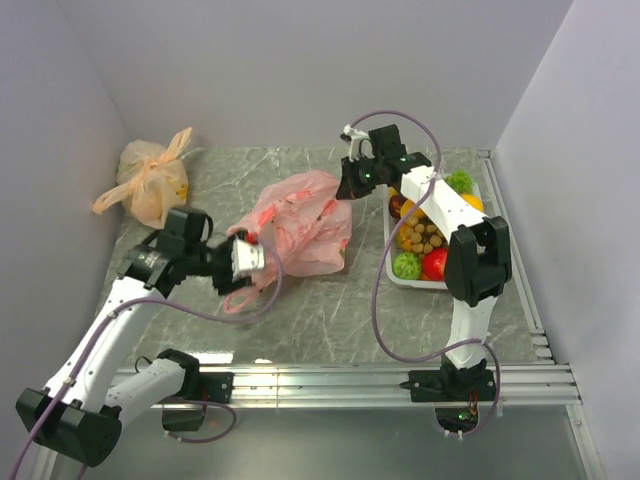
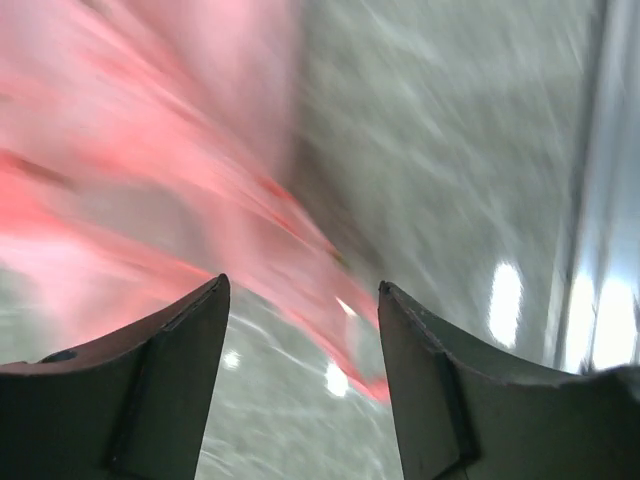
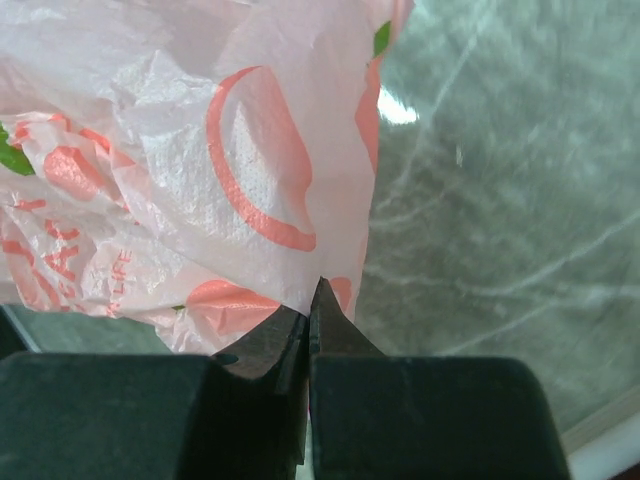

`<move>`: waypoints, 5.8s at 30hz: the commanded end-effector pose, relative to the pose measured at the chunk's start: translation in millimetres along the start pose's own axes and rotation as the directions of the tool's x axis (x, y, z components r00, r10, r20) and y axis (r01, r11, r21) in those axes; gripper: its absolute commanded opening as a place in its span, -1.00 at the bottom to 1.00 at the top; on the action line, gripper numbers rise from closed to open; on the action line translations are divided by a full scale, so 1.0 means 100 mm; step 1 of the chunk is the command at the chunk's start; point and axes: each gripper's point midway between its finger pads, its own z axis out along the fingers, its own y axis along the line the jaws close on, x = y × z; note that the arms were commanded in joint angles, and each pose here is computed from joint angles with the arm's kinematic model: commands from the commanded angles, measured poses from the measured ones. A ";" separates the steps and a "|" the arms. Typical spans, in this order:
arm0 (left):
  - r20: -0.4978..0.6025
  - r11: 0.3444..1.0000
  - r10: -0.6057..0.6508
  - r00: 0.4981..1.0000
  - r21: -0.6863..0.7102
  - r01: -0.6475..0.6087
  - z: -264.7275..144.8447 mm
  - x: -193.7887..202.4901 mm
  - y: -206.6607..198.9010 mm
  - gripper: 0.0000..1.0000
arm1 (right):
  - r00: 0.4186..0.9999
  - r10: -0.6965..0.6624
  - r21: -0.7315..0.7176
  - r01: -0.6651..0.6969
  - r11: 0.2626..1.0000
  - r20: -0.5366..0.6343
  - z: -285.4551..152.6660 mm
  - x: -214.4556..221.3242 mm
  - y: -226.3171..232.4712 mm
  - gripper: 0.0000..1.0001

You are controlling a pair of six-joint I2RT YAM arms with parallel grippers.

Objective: Place the fake fruits into the plastic bag and tie a complex knot

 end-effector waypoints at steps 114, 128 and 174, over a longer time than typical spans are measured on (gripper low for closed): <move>0.234 0.412 -0.824 0.516 -0.377 0.829 0.75 0.32 1.17 -0.99 | 0.992 0.122 0.438 -0.098 0.894 -0.026 0.74 1.06 0.10 0.28; 0.007 0.648 -0.682 0.731 -0.455 0.610 -0.18 0.84 1.04 -0.99 | 0.994 0.081 0.293 -0.054 0.955 -0.080 0.12 0.93 -0.06 -1.00; 0.118 0.353 -0.934 0.336 0.176 0.919 0.65 -0.55 0.75 -0.99 | 0.988 0.002 -0.223 0.033 0.974 0.154 -0.42 -0.85 0.63 0.58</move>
